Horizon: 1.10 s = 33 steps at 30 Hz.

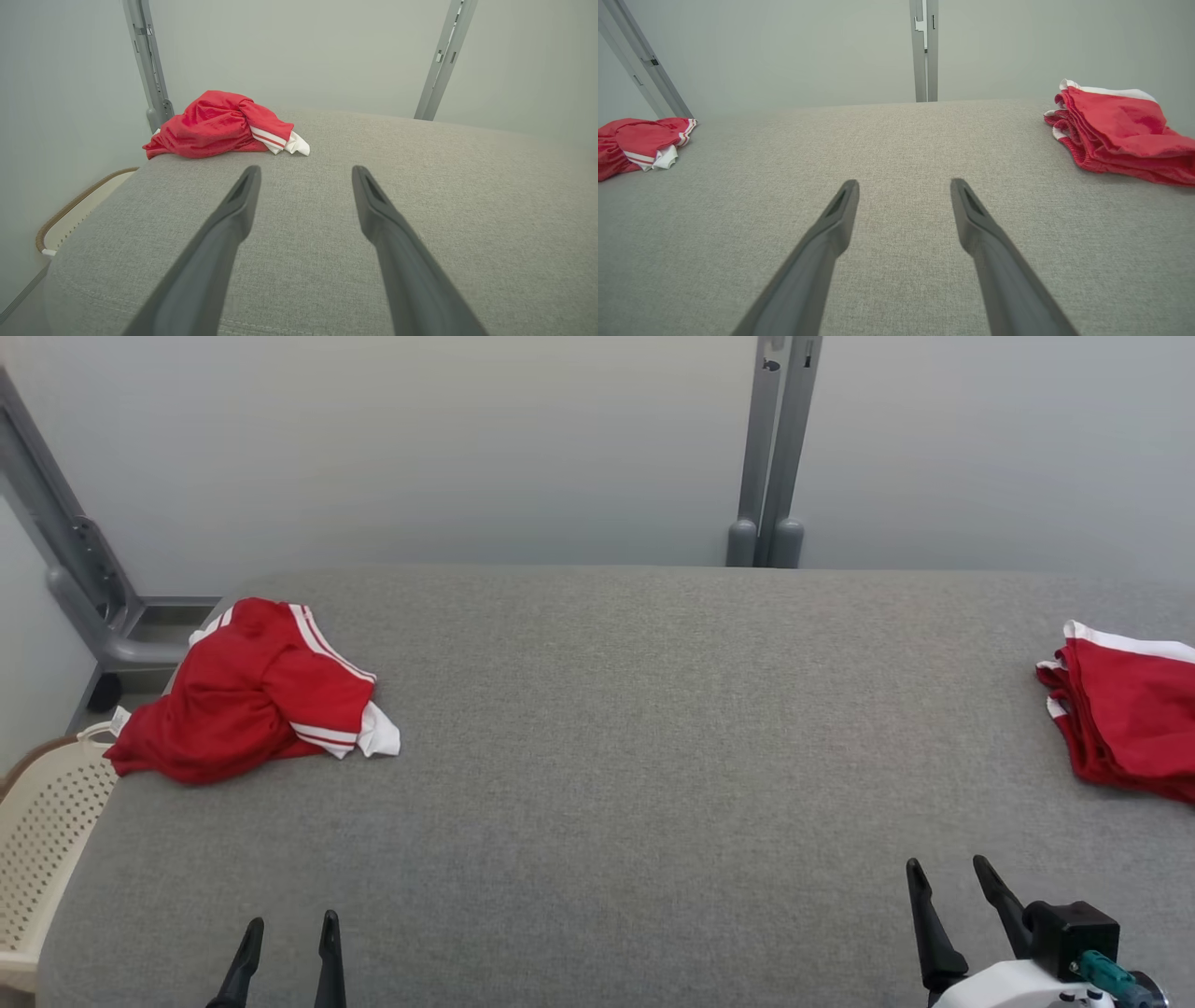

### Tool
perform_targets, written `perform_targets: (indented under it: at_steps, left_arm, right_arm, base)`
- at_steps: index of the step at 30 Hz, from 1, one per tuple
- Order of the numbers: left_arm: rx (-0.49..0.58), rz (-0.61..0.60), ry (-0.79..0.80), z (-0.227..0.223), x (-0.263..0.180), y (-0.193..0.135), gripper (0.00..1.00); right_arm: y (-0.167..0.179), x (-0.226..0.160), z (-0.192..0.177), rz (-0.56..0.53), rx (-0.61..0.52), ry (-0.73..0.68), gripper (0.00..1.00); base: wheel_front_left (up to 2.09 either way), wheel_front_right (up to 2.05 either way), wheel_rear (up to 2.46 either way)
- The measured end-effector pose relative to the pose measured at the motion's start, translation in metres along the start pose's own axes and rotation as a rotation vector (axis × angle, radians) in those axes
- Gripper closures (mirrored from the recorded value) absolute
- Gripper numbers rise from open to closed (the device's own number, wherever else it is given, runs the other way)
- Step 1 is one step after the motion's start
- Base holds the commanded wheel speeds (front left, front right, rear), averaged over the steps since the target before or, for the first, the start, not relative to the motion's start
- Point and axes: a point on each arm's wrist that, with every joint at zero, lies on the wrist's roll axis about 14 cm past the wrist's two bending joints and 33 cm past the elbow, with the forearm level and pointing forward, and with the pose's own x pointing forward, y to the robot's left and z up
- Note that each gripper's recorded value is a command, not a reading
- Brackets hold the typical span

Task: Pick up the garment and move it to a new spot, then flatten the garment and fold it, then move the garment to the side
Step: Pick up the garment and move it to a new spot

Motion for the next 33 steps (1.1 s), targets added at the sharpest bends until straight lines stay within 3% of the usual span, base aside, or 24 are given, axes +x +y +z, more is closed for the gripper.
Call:
perform_targets:
  at_steps: [21,33]
  left_arm:
    - [0.036,0.282,-0.011,0.004,-0.063,0.081,0.00]
    - [0.020,0.393,-0.011,0.004,-0.096,0.103,0.00]
  right_arm:
    - [0.103,0.031,-0.018,0.320,0.016,0.058,0.00]
    - [0.143,0.039,-0.023,0.439,0.010,0.071,0.00]
  base:
    - [0.00,0.00,0.00]
    - [0.00,0.00,0.00]
